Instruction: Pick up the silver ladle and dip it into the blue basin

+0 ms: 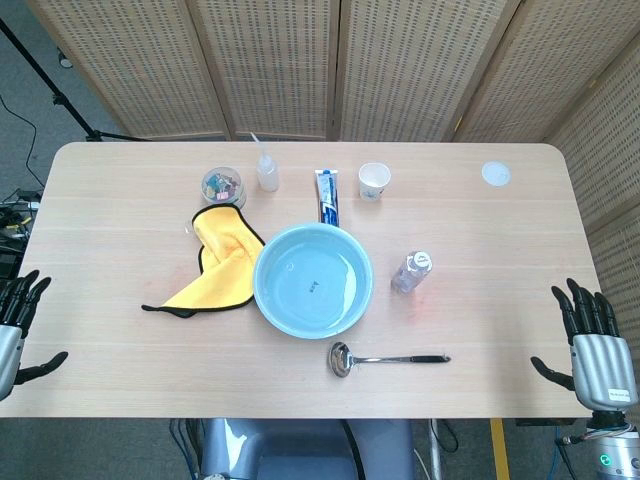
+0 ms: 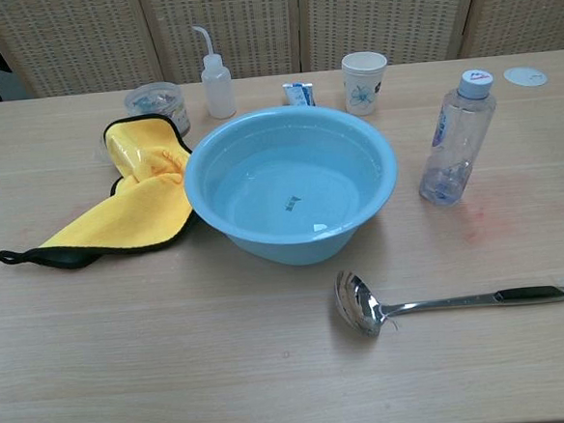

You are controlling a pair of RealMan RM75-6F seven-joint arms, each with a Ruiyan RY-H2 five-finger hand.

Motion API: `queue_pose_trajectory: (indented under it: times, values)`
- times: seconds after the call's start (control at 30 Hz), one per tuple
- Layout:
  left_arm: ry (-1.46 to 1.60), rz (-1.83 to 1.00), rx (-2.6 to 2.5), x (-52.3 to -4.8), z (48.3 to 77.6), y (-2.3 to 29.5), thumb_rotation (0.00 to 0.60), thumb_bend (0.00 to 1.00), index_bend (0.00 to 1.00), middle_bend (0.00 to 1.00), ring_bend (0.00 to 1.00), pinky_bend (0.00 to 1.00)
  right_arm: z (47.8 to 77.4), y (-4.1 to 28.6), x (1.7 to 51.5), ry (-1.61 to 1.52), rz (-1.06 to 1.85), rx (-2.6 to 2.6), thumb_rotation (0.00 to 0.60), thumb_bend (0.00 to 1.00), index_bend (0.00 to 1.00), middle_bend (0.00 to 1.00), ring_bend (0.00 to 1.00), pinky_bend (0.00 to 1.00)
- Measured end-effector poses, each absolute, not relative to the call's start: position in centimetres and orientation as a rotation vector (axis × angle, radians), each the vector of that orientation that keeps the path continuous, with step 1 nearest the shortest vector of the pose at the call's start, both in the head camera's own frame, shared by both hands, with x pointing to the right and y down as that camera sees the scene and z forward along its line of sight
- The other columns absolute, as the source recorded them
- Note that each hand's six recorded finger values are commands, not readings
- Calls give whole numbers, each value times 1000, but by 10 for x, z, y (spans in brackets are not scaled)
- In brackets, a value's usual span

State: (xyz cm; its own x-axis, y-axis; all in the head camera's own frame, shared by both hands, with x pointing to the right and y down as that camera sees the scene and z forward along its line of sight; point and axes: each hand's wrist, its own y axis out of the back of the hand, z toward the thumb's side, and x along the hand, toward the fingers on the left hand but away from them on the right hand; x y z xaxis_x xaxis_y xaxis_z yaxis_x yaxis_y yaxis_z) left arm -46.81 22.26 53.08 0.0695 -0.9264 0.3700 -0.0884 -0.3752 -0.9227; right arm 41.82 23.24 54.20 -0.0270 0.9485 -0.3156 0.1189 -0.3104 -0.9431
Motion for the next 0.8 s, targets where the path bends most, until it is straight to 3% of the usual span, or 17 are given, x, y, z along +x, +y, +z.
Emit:
queue_pose_trajectory:
  times: [0.53,0.6,0.7,0.77,0.8]
  values:
    - [1029,-1402,-1597,-468,533,222,600,0,0,0,0,0,558,246,400,-1051,1433,-1611,600,0,0,1,0,0]
    - [1033,-1401,-1599,-468,532,222,600,0,0,0,0,0,566,251,394,-1002,1436,-1632,600,0,0,63,15,21]
    - [1041,-1400,-1600,-470,531,222,600,0,0,0,0,0,574,253,388,-957,1421,-1640,600,0,0,323,228,284]
    - [1047,-1403,-1599,-471,531,222,600,0,0,0,0,0,579,253,386,-944,1409,-1637,600,0,0,524,433,562]
    - [1049,-1406,-1597,-472,531,221,600,0,0,0,0,0,582,252,385,-937,1402,-1636,600,0,0,577,484,632]
